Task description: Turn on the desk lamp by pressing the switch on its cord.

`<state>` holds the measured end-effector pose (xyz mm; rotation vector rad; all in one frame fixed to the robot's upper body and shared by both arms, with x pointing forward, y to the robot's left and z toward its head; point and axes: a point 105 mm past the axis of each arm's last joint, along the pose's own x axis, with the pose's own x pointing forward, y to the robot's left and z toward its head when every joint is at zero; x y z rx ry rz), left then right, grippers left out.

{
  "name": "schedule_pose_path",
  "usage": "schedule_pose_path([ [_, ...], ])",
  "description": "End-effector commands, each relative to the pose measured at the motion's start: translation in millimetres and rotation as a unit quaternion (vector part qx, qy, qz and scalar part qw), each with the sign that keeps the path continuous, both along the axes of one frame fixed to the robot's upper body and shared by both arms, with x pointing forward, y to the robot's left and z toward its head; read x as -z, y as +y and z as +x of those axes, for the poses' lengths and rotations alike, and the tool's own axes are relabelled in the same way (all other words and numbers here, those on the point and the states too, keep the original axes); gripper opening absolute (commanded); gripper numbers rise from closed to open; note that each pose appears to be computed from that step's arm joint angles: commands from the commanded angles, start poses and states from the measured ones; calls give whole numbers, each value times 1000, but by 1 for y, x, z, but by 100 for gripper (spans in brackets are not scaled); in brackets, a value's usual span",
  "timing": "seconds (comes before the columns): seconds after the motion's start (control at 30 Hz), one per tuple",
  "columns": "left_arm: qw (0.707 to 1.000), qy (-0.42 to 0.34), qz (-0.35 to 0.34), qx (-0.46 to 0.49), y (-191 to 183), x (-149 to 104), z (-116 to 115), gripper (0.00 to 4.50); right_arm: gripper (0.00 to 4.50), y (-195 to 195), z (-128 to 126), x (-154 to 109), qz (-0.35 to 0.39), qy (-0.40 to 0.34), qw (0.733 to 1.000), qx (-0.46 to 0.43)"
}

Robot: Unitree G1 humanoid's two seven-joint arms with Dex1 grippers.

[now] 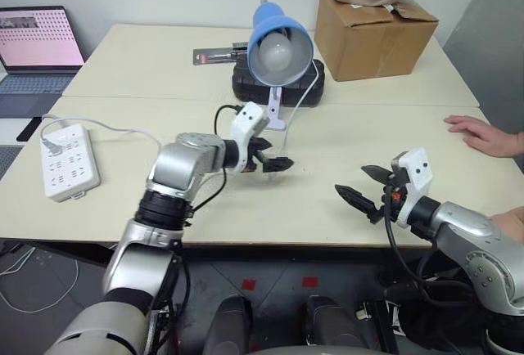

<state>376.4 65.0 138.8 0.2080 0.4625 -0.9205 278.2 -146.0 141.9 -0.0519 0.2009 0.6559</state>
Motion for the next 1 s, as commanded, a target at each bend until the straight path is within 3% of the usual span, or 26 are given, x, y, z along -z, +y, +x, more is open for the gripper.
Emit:
schedule_pose_path([
  [0.03, 998, -40, 44, -18, -4, 0, 13, 450, 450, 10, -6, -10, 3, -23, 1000, -9],
  [0.13, 993, -61, 88, -43, 3, 9, 26, 450, 450, 10, -7, -10, 5, -23, 1000, -3],
  [0.47, 995, -12, 21, -93, -16, 5, 49, 450, 450, 11, -7, -9, 20, -23, 999, 14],
  [0.6, 996, 1, 38, -75, -14, 11, 46, 387, 450, 10, -6, -11, 28, -26, 999, 21],
  [0.87, 996, 12, 64, -61, 5, 18, 45, 183, 450, 7, -6, -10, 36, -25, 999, 31],
  [1.0, 996, 35, 28, -75, 5, 17, 47, 103, 450, 6, -6, -9, 38, -25, 998, 35],
])
